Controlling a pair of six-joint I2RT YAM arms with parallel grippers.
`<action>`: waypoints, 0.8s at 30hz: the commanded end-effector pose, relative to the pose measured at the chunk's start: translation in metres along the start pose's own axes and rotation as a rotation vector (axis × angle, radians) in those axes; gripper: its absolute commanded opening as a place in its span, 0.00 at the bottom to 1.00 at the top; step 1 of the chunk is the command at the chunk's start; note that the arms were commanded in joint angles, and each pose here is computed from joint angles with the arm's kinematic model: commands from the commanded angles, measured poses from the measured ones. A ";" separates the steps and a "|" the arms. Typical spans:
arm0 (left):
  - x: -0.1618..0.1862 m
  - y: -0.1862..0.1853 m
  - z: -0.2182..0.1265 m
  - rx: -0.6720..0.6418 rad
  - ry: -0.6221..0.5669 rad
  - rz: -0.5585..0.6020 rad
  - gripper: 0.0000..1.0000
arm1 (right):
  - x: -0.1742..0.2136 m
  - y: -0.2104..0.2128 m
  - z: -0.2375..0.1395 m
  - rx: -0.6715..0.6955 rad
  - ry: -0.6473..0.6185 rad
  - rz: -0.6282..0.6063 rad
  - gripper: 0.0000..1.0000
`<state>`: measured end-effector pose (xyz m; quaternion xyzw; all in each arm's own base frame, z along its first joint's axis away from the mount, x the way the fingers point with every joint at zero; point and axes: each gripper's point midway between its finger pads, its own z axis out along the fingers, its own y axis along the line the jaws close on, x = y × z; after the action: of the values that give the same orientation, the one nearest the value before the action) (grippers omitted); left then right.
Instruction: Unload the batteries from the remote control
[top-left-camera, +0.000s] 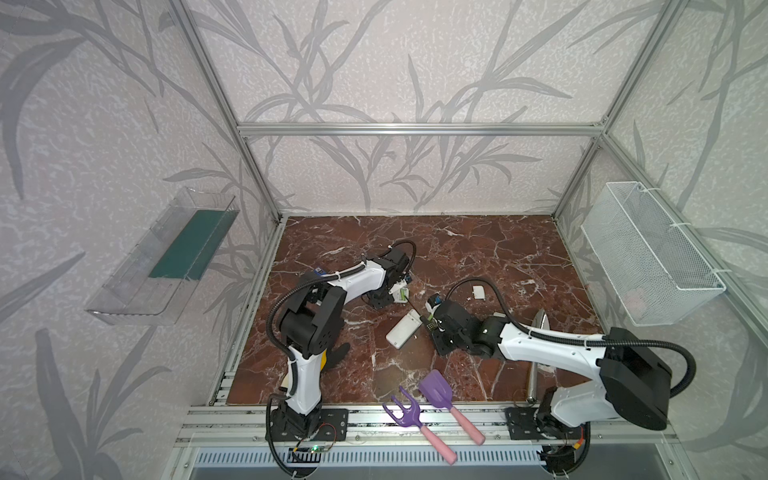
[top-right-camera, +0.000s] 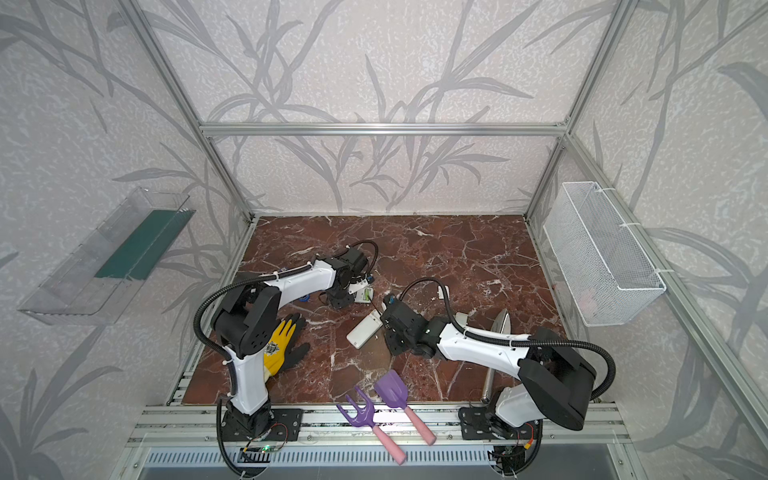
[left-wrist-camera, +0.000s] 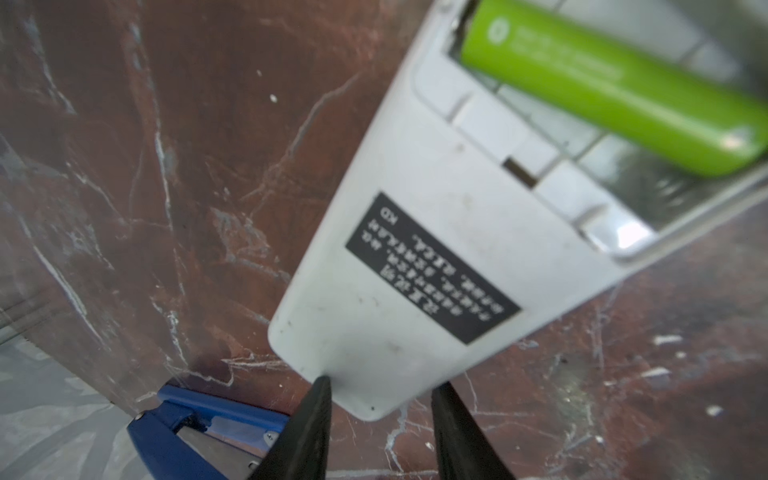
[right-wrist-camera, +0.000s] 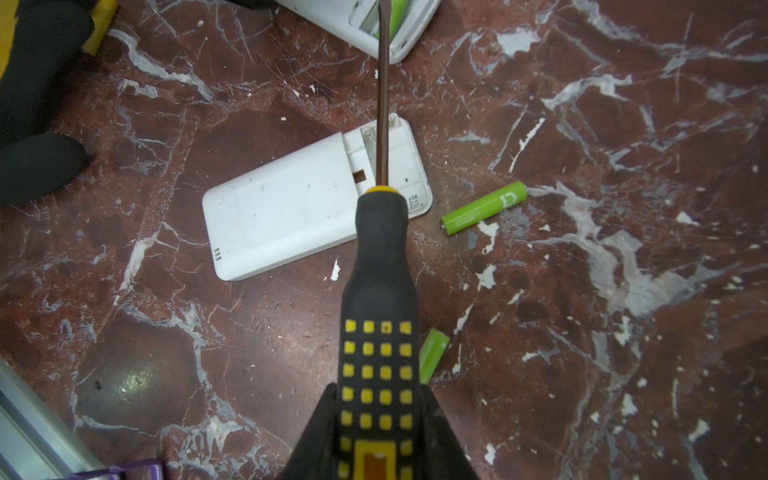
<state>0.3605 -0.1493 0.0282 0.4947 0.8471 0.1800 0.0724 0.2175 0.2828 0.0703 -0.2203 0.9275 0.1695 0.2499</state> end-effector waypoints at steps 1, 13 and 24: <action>0.001 0.013 -0.013 -0.119 -0.005 -0.057 0.42 | -0.021 0.011 0.001 -0.054 -0.039 0.048 0.00; -0.006 0.005 -0.022 -0.119 -0.033 -0.117 0.57 | -0.018 0.013 0.009 -0.070 0.029 0.074 0.00; -0.006 -0.008 -0.026 0.110 -0.111 0.044 0.85 | -0.016 0.003 -0.006 -0.054 -0.018 0.067 0.00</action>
<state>0.3495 -0.1556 0.0305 0.4902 0.8549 0.1498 0.0805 0.2235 0.2935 0.0745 -0.1966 0.9315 0.2025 0.2295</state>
